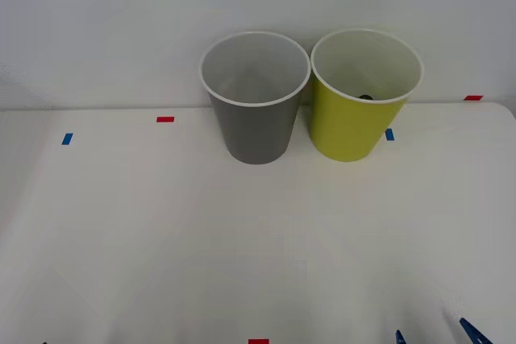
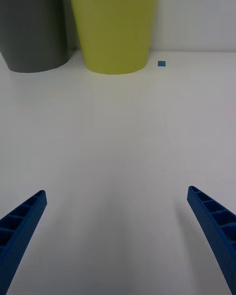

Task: Put cans in the gray bin and PET bottles in the light green bin.

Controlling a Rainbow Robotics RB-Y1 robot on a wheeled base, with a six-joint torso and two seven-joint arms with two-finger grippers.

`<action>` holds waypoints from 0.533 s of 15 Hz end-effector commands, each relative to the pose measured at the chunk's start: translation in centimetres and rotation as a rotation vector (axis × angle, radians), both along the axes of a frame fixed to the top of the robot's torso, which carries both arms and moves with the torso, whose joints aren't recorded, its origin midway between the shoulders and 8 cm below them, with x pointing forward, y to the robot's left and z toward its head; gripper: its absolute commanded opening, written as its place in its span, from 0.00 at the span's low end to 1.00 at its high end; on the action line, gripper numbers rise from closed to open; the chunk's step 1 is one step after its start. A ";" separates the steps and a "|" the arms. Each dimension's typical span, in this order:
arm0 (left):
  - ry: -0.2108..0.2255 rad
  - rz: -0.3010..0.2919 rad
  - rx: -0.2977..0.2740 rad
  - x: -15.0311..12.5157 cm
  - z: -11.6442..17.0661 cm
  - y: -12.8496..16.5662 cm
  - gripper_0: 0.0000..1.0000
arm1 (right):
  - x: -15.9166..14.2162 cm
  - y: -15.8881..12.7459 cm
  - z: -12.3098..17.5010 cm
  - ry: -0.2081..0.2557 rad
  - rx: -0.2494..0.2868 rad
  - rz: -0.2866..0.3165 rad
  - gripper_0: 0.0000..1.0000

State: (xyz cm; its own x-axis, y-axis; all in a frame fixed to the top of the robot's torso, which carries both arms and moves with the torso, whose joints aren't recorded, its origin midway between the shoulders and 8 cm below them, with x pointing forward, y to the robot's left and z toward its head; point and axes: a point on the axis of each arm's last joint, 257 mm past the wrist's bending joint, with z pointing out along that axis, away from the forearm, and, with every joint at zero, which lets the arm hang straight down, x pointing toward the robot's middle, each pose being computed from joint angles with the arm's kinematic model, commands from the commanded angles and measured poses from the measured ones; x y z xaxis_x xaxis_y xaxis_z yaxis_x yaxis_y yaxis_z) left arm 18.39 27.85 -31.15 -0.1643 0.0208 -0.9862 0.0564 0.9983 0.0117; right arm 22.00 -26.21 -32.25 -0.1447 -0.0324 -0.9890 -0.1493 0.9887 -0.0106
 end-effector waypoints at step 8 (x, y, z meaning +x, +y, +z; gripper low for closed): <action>0.000 0.000 0.000 0.0 0.0 0.0 1.00 | 0.0 0.0 0.0 0.000 0.000 0.000 1.00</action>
